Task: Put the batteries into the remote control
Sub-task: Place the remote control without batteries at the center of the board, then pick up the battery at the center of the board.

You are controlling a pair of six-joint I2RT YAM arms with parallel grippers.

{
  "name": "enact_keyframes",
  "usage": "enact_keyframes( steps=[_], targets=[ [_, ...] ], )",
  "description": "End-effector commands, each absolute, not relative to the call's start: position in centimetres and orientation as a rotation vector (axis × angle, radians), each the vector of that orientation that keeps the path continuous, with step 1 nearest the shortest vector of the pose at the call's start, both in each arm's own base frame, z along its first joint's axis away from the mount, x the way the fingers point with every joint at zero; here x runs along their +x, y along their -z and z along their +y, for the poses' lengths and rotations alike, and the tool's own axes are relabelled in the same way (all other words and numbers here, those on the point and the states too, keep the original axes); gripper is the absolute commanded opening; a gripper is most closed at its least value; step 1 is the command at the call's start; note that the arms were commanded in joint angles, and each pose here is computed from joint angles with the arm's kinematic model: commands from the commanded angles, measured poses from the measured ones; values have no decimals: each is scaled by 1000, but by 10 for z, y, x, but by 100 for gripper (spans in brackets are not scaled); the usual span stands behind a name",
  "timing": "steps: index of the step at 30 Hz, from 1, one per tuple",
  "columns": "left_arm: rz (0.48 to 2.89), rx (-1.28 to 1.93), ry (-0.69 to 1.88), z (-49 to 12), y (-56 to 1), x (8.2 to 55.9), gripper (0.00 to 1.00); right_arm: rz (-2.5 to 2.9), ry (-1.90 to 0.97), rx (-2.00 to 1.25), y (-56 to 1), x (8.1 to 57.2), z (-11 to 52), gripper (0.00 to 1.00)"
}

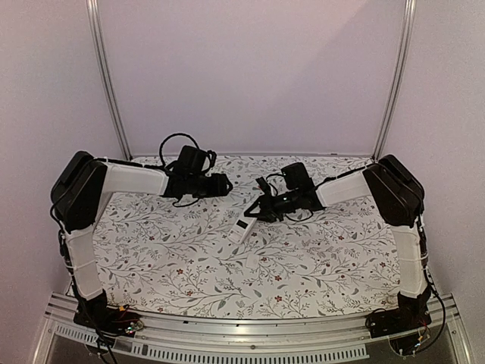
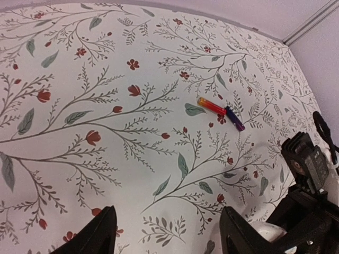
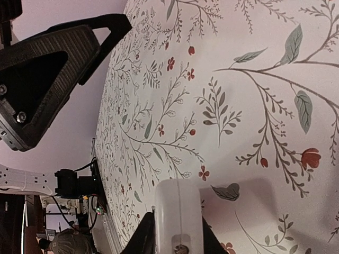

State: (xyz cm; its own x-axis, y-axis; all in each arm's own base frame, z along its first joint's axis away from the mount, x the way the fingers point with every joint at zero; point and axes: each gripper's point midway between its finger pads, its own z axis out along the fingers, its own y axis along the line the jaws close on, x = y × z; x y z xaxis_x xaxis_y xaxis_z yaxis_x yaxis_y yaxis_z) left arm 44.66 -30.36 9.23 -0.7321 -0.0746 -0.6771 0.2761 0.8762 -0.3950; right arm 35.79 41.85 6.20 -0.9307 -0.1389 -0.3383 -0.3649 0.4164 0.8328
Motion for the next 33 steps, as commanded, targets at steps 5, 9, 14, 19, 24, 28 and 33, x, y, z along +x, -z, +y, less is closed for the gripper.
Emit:
enact_keyframes(
  steps=[5, 9, 14, 19, 24, 28, 33],
  targets=[
    [2283, 111, 630, -289, -102, 452, 68, 2629, -1284, -483, -32, 354, 409, 49],
    [2282, 107, 631, -287, -101, 452, 68, 2697, -1009, -521, -31, 358, 382, 54],
    [2278, 107, 638, -287, -102, 451, 68, 2697, -682, -595, -44, 367, 347, 56],
    [2272, 111, 646, -287, -105, 450, 68, 2624, -549, -577, -68, 388, 322, 55],
    [2262, 125, 644, -286, -109, 449, 68, 2571, -433, -531, -77, 426, 302, 53],
    [2259, 136, 640, -286, -111, 449, 68, 2543, -388, -554, -76, 445, 305, 53],
    [2252, 137, 648, -287, -115, 448, 68, 2541, -330, -581, -62, 460, 308, 52]
  ],
)
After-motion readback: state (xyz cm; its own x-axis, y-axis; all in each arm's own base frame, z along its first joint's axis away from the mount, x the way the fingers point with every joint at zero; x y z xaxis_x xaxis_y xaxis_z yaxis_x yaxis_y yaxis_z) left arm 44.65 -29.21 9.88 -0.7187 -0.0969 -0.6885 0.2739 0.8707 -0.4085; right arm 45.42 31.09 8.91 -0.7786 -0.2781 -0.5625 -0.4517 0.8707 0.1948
